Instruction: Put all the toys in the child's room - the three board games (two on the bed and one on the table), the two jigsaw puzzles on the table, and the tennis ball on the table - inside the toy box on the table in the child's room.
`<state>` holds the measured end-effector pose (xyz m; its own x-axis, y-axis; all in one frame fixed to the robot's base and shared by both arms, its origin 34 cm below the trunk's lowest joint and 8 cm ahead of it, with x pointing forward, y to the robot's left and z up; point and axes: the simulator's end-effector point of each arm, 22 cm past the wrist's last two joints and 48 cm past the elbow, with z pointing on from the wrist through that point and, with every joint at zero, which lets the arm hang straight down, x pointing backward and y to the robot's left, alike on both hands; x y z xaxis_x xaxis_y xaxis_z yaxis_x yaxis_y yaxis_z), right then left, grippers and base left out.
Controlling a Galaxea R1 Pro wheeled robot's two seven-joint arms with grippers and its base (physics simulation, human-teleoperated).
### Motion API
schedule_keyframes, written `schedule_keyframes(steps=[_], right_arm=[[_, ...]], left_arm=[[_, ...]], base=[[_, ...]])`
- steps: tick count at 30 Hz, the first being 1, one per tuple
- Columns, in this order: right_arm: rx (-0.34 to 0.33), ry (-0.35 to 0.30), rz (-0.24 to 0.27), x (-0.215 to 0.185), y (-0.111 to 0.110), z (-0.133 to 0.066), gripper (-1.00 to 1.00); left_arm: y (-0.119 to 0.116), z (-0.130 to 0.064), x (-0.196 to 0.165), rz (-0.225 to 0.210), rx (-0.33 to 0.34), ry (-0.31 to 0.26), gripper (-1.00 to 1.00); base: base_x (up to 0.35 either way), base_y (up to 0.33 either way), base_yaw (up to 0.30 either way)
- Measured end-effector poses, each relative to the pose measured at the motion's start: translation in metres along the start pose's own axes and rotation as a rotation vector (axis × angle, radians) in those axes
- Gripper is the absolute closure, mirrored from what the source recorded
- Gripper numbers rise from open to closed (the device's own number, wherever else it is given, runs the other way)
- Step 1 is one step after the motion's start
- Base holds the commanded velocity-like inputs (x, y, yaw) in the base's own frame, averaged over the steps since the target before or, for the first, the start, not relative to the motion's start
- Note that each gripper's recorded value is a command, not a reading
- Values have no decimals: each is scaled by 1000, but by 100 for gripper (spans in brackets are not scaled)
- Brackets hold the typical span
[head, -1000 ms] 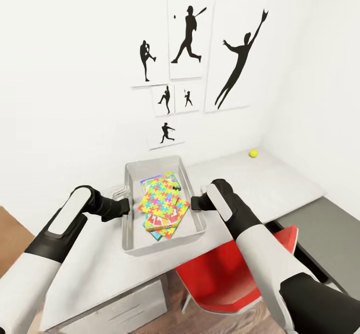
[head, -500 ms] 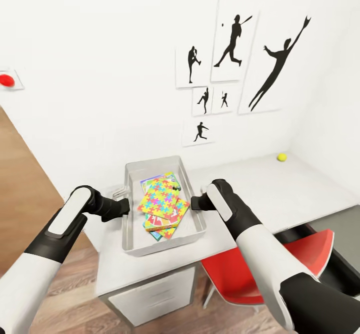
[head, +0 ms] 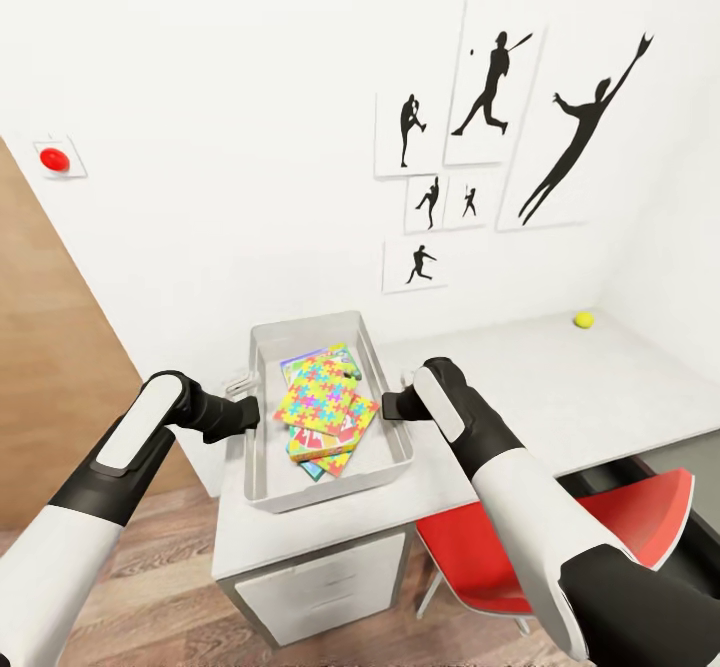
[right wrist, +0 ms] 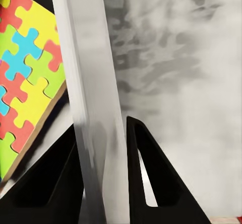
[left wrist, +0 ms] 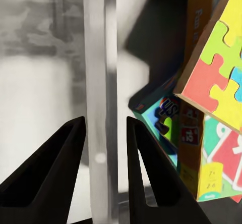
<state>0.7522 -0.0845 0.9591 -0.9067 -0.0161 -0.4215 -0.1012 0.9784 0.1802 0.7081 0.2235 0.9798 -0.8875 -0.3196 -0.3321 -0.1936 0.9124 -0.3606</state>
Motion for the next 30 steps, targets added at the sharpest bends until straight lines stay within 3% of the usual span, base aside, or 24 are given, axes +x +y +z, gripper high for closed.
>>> schedule_keyframes(steps=[30], right_arm=[[-2, 49, 11, 16, -5, 27, 100]], left_arm=[[11, 25, 11, -12, -16, 45, 100]], base=[[0, 0, 0]])
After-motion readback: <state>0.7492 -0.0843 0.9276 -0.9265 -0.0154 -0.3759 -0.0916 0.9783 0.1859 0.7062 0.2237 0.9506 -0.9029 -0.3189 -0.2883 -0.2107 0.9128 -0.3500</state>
